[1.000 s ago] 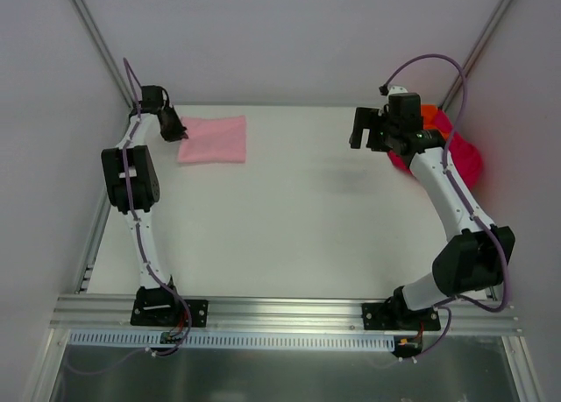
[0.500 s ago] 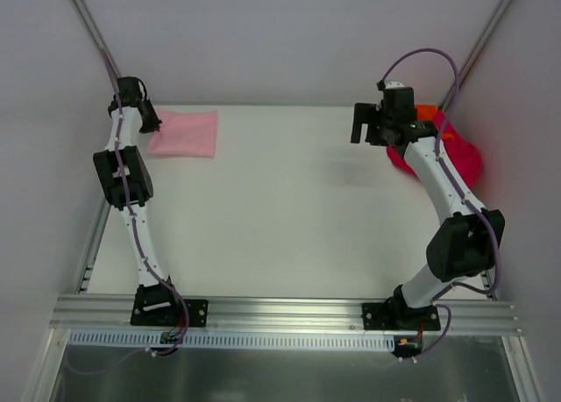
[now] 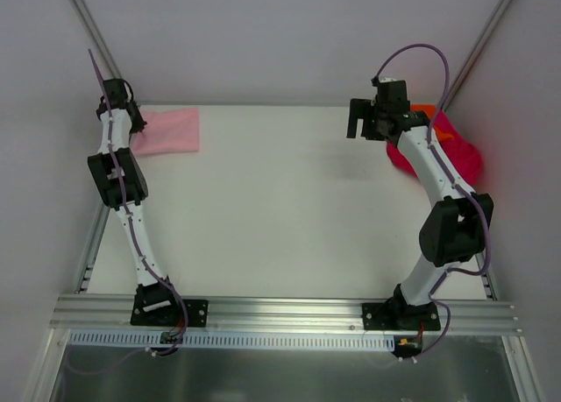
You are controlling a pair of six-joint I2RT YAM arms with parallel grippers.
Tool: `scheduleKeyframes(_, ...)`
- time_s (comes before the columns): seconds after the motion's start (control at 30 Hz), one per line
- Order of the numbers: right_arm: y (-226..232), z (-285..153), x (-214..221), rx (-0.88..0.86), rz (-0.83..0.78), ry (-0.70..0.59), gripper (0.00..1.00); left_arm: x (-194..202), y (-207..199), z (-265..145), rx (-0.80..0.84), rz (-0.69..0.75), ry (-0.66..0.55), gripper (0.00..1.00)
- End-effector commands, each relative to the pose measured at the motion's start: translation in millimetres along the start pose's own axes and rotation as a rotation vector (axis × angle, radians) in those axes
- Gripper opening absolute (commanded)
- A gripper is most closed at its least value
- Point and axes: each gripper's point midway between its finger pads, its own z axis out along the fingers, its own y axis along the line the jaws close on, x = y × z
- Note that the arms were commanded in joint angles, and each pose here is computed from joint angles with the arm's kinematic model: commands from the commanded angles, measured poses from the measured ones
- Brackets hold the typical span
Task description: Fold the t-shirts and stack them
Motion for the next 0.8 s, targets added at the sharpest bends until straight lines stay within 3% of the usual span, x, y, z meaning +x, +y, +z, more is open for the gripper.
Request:
scheduleKeyframes(0.0,12,-9,-24,-0.033,-0.004,-0.051,1.0,-31,2,-6,0.012,-0.013,-0.088,0.09)
scheduleKeyframes(0.07,15,-10,-26,-0.032,-0.01,-0.055,1.0,-31,3,-4,0.009,-0.017,-0.088,0.13)
scheduleKeyframes(0.13,15,-9,-24,-0.034,-0.015,-0.05,1.0,-32,3,-4,0.002,-0.025,-0.094,0.33)
scheduleKeyframes(0.17,15,-8,-23,-0.036,-0.016,-0.046,1.0,-33,7,-4,-0.017,-0.03,-0.098,0.47)
scheduleKeyframes(0.2,17,-8,-22,-0.046,-0.016,-0.041,1.0,-34,8,-6,-0.028,-0.042,-0.102,0.82)
scheduleKeyframes(0.27,20,-8,-24,-0.066,-0.014,-0.051,1.0,-36,16,-10,-0.076,-0.052,-0.111,0.98)
scheduleKeyframes(0.37,30,-10,-30,-0.121,-0.014,-0.07,1.0,-46,28,-32,-0.137,-0.064,-0.16,0.99)
scheduleKeyframes(0.4,32,-10,-32,-0.13,-0.011,-0.076,1.0,-31,31,-32,-0.151,-0.059,-0.138,0.99)
scheduleKeyframes(0.43,36,-12,-35,-0.151,-0.01,-0.086,1.0,-54,30,-54,-0.146,-0.063,-0.213,0.99)
scheduleKeyframes(0.5,39,-13,-35,-0.17,-0.007,-0.093,1.0,-54,32,-67,-0.152,-0.066,-0.216,0.99)
scheduleKeyframes(0.63,54,-24,-49,-0.23,-0.028,-0.165,1.0,-58,6,-125,-0.125,-0.049,-0.221,0.99)
scheduleKeyframes(0.77,68,-43,-66,-0.31,-0.056,-0.243,1.0,-30,-29,-171,-0.101,0.005,-0.206,0.99)
